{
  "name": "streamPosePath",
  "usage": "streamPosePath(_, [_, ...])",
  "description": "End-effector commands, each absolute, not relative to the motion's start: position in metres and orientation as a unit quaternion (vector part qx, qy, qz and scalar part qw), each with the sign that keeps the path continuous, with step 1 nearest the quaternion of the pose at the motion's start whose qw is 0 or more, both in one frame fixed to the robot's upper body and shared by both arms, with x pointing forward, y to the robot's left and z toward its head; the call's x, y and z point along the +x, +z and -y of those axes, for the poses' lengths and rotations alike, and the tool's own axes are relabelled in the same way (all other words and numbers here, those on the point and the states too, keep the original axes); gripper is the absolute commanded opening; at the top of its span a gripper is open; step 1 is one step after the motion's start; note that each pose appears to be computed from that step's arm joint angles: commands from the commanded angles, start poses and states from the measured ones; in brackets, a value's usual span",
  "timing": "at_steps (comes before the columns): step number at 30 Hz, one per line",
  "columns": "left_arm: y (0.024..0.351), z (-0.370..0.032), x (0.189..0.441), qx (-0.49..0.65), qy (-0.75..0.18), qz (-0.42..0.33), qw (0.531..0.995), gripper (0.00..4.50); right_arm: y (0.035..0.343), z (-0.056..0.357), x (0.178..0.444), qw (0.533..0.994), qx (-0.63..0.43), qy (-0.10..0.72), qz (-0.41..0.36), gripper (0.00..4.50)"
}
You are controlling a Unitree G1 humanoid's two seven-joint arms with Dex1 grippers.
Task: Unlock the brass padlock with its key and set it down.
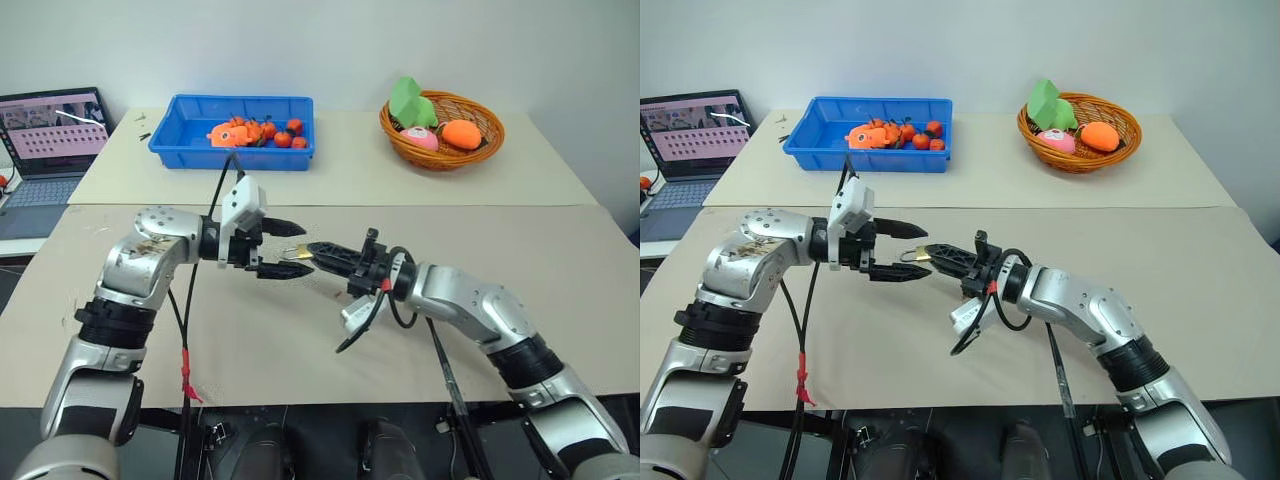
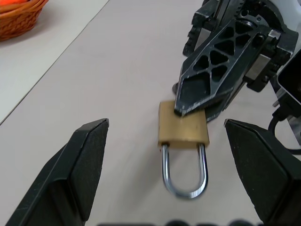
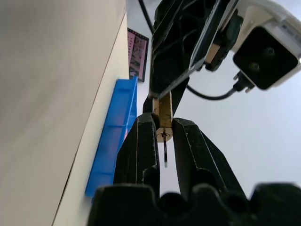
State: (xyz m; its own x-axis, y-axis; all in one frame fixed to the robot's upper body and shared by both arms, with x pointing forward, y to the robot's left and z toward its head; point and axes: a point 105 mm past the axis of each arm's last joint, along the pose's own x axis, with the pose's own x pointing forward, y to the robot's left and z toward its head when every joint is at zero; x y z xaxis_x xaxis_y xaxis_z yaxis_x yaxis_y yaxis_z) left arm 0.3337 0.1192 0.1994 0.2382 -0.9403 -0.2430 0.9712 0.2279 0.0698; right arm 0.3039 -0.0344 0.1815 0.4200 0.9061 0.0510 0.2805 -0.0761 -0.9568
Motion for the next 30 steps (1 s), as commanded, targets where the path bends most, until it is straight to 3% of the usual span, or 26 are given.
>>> streamPosePath(1, [0.223, -0.128, 0.338, 0.025, -0.612, -0.061, 0.788, 4.17, 0.202, 0.045, 0.309, 0.525, -0.67, 0.261, 0.455, 0.09])
streamPosePath(8, [0.211, -0.143, 0.339, -0.063, -0.611, -0.122, 0.78, 4.17, 0.207, 0.05, 0.312, 0.533, -0.675, 0.244, 0.448, 0.09])
streamPosePath(11, [0.203, -0.148, 0.337, -0.094, -0.607, -0.145, 0.776, 3.5, 0.209, 0.051, 0.313, 0.536, -0.675, 0.239, 0.446, 0.09])
streamPosePath(20, [0.184, -0.152, 0.349, -0.274, -0.55, -0.218, 0.758, 0.15, 0.217, 0.055, 0.316, 0.538, -0.68, 0.221, 0.447, 0.09])
streamPosePath(30, [0.17, -0.12, 0.339, -0.353, -0.557, -0.262, 0.705, 0.06, 0.21, 0.036, 0.298, 0.526, -0.668, 0.244, 0.467, 0.09])
